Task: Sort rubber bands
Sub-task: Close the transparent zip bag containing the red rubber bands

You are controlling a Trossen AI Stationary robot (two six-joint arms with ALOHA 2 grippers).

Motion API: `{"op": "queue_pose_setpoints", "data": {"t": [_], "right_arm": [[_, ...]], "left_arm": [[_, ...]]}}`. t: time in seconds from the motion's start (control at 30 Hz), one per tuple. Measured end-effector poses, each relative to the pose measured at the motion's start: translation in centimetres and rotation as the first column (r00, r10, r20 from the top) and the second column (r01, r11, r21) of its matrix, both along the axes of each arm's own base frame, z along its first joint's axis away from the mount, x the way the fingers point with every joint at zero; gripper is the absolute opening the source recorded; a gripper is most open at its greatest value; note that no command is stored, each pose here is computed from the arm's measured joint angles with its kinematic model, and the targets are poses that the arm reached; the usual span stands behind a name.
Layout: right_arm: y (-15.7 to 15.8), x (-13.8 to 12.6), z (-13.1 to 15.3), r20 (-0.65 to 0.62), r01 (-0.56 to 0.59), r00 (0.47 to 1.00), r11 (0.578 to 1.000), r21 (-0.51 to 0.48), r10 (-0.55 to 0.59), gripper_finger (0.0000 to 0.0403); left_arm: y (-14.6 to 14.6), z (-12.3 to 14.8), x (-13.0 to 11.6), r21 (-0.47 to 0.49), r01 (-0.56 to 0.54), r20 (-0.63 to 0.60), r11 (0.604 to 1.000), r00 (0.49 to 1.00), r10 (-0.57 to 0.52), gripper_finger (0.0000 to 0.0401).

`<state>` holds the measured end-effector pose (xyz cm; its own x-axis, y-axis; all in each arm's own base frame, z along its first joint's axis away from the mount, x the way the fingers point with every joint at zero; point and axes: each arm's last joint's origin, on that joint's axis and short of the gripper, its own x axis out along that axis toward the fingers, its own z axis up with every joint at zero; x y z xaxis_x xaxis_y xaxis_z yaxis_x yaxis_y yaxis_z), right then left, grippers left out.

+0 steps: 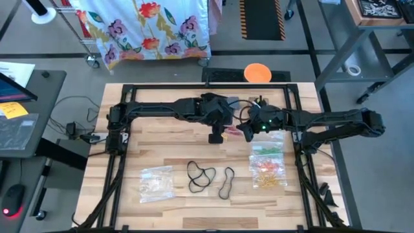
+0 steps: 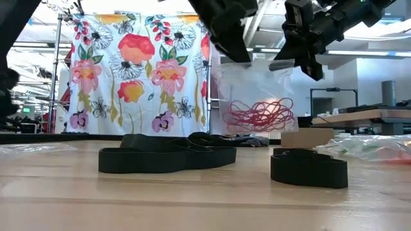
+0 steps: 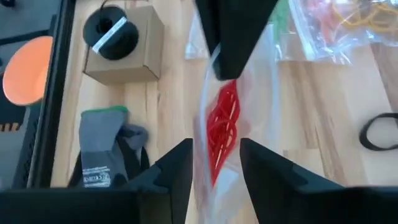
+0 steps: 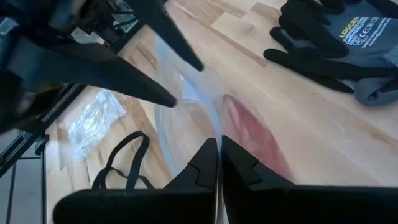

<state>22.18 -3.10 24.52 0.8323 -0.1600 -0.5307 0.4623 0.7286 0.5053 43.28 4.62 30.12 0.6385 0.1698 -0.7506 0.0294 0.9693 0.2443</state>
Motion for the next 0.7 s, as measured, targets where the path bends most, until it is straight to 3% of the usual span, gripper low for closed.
{"op": "queue_pose_setpoints", "data": {"t": [0.13, 0.27, 0.33, 0.53, 0.63, 0.7], "right_arm": [[0.0, 0.0, -0.1, -0.009, -0.003, 1.000, 1.000, -0.003, 0.003, 0.0011], [0.0, -0.1, -0.2, -0.025, -0.016, 1.000, 1.000, -0.023, 0.016, 0.0011], [0.0, -0.2, -0.2, -0.030, -0.016, 0.999, 1.000, -0.022, 0.015, 0.0011], [-0.2, -1.2, 0.5, -0.026, -0.015, 1.000, 0.999, -0.045, 0.014, 0.0011], [-0.3, -2.4, 1.2, -0.019, -0.008, 1.000, 0.998, -0.064, 0.006, 0.0011], [-0.2, -3.4, 1.7, -0.017, -0.005, 1.000, 0.998, -0.068, 0.004, 0.0011]], "left_arm": [[-0.3, 1.1, -0.4, 0.072, -0.017, -0.040, 0.997, 0.999, 0.020, 0.0132], [0.1, 1.7, -1.4, 0.189, -0.097, -0.124, 0.977, 0.985, 0.121, 0.0132], [0.1, 1.6, -2.7, 0.202, -0.125, -0.214, 0.971, 0.962, 0.168, 0.0132], [-0.7, 0.8, -6.5, 0.092, -0.159, -0.453, 0.983, 0.873, 0.183, 0.0132], [-1.7, 0.6, -8.4, 0.050, -0.151, -0.444, 0.987, 0.882, 0.157, 0.0132], [-2.3, 0.3, -9.8, 0.014, -0.130, -0.358, 0.991, 0.925, 0.126, 0.0132]]}}
